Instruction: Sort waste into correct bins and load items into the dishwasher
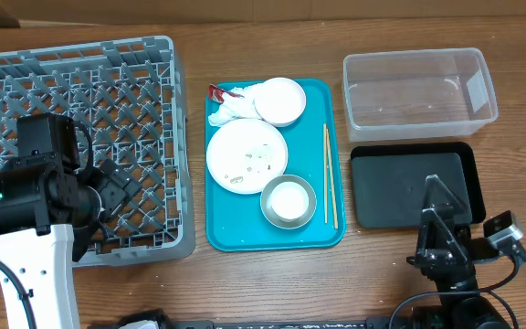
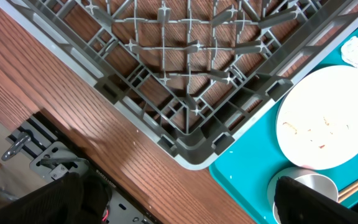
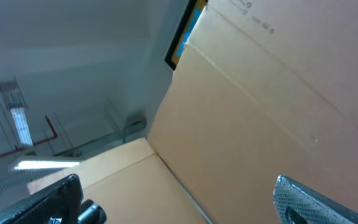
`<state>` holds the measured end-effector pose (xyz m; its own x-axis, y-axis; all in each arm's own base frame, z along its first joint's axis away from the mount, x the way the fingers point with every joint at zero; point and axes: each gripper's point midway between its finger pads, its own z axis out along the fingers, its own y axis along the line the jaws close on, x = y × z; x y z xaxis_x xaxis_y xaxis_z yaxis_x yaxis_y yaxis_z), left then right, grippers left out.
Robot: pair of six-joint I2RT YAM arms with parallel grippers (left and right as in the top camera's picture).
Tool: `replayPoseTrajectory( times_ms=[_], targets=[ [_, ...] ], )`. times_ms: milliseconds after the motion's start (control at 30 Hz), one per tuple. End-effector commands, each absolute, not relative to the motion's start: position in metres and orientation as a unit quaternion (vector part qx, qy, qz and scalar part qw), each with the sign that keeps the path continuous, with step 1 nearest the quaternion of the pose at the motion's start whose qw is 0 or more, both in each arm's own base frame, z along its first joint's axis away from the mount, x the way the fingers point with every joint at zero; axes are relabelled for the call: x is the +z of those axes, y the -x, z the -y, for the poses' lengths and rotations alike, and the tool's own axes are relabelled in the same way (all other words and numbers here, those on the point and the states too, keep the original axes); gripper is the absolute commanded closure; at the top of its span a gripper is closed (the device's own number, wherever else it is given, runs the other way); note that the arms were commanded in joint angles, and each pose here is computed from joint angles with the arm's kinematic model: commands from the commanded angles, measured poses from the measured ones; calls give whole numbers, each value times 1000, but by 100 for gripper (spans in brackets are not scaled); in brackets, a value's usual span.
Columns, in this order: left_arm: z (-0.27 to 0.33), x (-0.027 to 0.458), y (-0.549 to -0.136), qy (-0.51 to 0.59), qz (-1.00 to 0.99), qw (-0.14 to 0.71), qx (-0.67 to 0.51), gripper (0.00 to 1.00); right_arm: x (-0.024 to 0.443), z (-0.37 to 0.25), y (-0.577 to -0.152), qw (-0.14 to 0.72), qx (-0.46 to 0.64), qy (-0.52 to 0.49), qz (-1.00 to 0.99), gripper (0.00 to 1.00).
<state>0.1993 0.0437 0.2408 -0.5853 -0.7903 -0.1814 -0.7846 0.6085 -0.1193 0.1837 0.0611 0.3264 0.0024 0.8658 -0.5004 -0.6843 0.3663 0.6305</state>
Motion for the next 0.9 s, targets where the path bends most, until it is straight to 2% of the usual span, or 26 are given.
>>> replayPoseTrajectory(
  times_ms=[0, 300, 867],
  targets=[
    [-43, 241, -198, 449, -887, 109, -17, 0, 336, -57, -179, 702, 564, -112, -421, 0],
    [-43, 241, -198, 449, -887, 109, -17, 0, 308, -58, -200, 669, 552, -152, -473, 0],
    [-43, 241, -198, 449, -887, 109, -17, 0, 306, -67, -200, 644, 555, -147, -505, 0]
  ],
)
